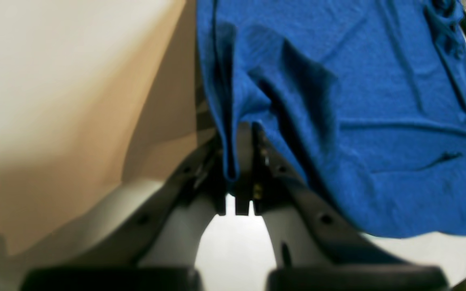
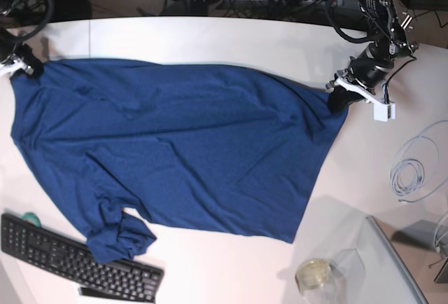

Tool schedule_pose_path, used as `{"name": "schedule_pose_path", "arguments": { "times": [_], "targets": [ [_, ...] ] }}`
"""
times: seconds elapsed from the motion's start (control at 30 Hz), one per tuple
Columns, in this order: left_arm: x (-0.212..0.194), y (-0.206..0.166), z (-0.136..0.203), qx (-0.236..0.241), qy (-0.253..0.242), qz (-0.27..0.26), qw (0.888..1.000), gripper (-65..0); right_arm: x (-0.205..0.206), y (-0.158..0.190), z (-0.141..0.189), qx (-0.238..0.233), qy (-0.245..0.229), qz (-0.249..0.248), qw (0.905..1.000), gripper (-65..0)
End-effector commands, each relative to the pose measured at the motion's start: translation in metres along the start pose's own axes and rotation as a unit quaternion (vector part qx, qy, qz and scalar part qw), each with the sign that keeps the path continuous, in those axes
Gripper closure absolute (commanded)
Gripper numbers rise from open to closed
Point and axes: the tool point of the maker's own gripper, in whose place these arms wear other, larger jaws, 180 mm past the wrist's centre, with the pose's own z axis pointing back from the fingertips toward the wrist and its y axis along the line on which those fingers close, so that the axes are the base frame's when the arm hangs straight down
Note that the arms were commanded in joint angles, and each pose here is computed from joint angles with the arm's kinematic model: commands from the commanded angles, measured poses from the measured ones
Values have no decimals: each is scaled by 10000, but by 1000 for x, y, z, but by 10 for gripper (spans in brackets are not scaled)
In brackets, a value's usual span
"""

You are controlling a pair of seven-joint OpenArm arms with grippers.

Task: Layout the t-shirt on the table in an organized manner, then fold the t-shirt properly
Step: 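Hold both shirt corners and stretch them apart to flatten the shirt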

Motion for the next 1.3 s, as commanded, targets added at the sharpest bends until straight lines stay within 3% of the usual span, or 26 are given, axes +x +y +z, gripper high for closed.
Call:
{"name": "schedule_pose_path", "arguments": {
  "times": [0.0,0.3,0.8,1.27],
  "targets": [
    [15,4,6,21,-208,-87,9997,0,20,-4,10,-66,-266,61,9996,-2],
    [12,19,17,222,-231,6,9995,0,36,-24,30,-305,-439,34,9986,-2],
    [-19,33,35,439,20,155,9989,0,2,-34,31,-418,130,-34,9990,-2],
    [-36,37,53,546,200,55,9983,0,-9,-41,34,-493,237,-80,9985,-2]
  ]
}}
